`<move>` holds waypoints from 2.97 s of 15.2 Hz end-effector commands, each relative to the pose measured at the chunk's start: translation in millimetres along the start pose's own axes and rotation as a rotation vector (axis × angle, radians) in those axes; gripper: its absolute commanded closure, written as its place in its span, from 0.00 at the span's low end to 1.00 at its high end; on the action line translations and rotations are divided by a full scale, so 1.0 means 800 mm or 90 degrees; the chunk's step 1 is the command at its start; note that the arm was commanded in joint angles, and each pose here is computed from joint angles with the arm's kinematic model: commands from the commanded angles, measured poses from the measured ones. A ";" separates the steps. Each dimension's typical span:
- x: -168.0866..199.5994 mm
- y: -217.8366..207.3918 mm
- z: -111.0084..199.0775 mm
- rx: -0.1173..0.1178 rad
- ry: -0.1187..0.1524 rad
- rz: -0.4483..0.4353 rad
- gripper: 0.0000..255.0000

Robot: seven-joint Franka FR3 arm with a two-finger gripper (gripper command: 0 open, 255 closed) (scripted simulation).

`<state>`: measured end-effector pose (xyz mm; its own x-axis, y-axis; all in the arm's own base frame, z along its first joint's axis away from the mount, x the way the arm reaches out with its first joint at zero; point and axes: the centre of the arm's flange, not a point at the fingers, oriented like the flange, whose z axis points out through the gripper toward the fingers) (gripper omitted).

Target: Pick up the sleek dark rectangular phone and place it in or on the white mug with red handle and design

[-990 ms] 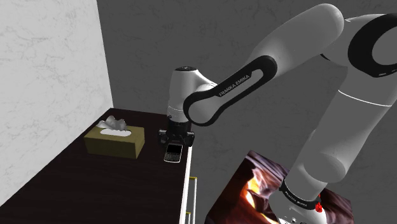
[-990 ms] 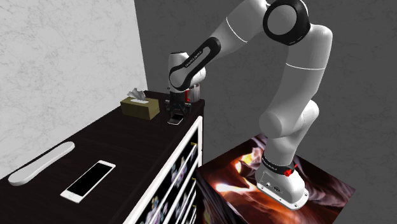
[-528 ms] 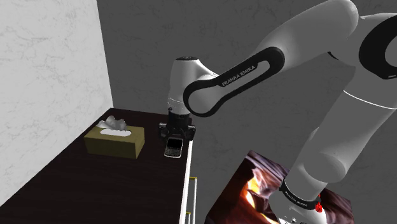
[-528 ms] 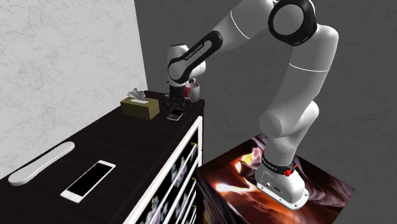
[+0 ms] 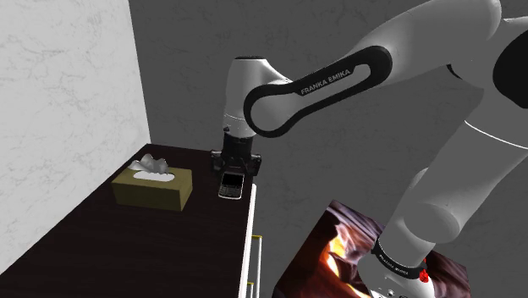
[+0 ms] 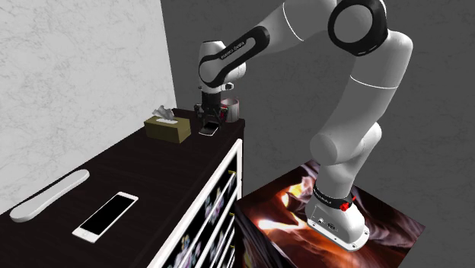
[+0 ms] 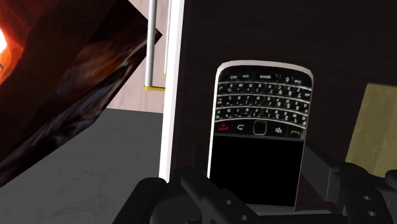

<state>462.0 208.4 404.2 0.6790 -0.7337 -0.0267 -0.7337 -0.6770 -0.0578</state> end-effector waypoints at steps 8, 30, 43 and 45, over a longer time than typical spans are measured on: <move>-0.003 -0.003 -0.060 0.000 0.000 0.000 1.00; 0.192 0.004 -0.134 0.000 0.000 0.000 1.00; 0.314 0.012 -0.108 0.000 0.000 0.000 1.00; 0.314 0.012 -0.095 0.000 0.000 0.000 1.00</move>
<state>618.2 27.6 502.5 0.6358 -0.7718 -0.0003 -0.7692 -0.6336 -0.0824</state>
